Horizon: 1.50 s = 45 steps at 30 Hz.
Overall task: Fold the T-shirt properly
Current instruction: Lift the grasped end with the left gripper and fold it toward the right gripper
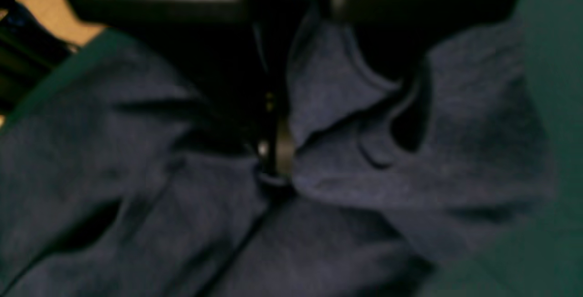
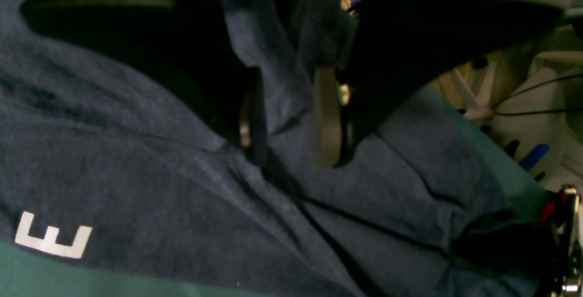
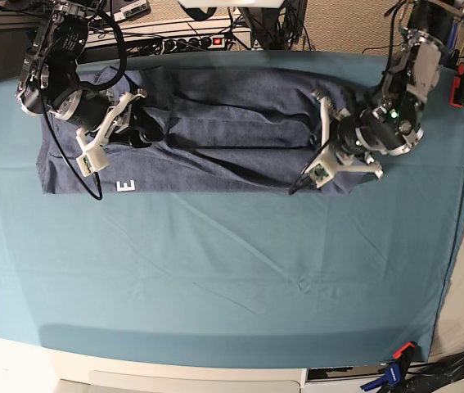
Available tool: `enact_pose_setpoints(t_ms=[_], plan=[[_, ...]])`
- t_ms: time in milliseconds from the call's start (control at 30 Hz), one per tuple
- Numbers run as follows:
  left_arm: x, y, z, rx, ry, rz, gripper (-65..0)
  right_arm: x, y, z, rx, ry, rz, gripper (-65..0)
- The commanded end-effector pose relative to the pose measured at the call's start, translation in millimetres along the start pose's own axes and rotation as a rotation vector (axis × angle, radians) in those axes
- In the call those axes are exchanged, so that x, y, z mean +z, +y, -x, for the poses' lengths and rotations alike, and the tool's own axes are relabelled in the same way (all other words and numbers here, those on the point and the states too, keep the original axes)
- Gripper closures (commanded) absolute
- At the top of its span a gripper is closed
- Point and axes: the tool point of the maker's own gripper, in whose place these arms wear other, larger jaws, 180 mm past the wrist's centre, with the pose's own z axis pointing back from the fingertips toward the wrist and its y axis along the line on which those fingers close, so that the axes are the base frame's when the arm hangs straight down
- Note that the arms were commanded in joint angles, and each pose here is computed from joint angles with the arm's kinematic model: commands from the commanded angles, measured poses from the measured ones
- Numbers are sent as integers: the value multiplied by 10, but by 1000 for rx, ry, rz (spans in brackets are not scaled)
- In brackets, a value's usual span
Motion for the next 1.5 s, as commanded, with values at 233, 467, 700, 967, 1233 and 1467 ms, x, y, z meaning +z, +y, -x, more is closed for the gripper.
enact_pose_setpoints(t_ms=[233, 467, 700, 967, 1233, 1467], plan=[[93, 44, -270, -25, -70, -20, 0, 32, 12, -119, 17, -44, -6, -187], [193, -161, -299, -52, -99, 2, 0, 32, 7, -115, 17, -41, -3, -187], [266, -315, -345, -58, -143, 21, 0, 32, 7, -115, 17, -41, -3, -187], [236, -448, -516, -24, -196, 51, 0, 34, 1, -152, 22, -52, -2, -186], [192, -638, -626, -51, -231, 83, 0, 28, -62, -430, 69, -101, 18, -186], [105, -896, -737, -91, -254, 123, 0, 252, -335, -561, 48, -170, 119, -186]])
